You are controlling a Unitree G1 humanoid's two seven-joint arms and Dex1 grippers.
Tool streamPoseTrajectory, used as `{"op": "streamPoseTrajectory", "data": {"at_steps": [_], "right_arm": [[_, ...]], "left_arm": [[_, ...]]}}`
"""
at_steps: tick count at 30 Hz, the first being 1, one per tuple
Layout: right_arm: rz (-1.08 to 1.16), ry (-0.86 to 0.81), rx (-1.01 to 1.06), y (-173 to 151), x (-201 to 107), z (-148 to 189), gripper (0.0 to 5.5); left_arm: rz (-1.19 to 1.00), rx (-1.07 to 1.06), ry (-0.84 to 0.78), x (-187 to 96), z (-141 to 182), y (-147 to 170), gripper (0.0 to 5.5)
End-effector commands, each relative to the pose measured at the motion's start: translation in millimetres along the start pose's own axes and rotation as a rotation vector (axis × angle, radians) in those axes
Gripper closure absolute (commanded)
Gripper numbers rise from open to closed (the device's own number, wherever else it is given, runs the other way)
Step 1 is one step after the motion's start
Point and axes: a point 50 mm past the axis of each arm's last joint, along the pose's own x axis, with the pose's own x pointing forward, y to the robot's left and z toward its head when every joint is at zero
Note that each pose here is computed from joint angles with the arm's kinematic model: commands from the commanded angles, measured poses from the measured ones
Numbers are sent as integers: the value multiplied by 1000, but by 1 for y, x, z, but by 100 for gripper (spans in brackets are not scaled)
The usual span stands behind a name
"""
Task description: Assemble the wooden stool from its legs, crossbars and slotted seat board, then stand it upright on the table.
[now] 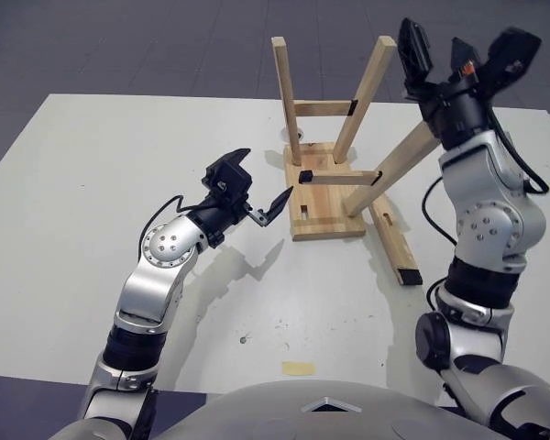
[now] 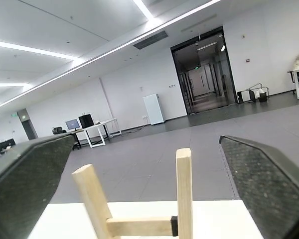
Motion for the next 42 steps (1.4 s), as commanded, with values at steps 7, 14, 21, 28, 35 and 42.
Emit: {"op": "streamPoseTrajectory", "data": {"at_steps": [7, 14, 21, 28, 35, 42], "right_arm": [[-26, -124, 167, 3, 1, 9, 11], [-129, -448, 109, -24, -4, 96, 11], [-338, -3, -49, -101, -59, 27, 11], [-162, 492, -70, -77, -117, -35, 11], [-130, 766, -226, -60, -137, -77, 11], [-146, 896, -308, -61, -147, -90, 11]], "left_arm": [[-12, -2, 0, 1, 2, -4, 10], [62, -35, -11, -6, 4, 14, 10], [214, -89, 18, -17, -4, 26, 10], [242, -81, 58, -25, -7, 27, 10], [205, -84, 85, -22, -10, 18, 10], [210, -82, 96, -21, -15, 14, 10]]}}
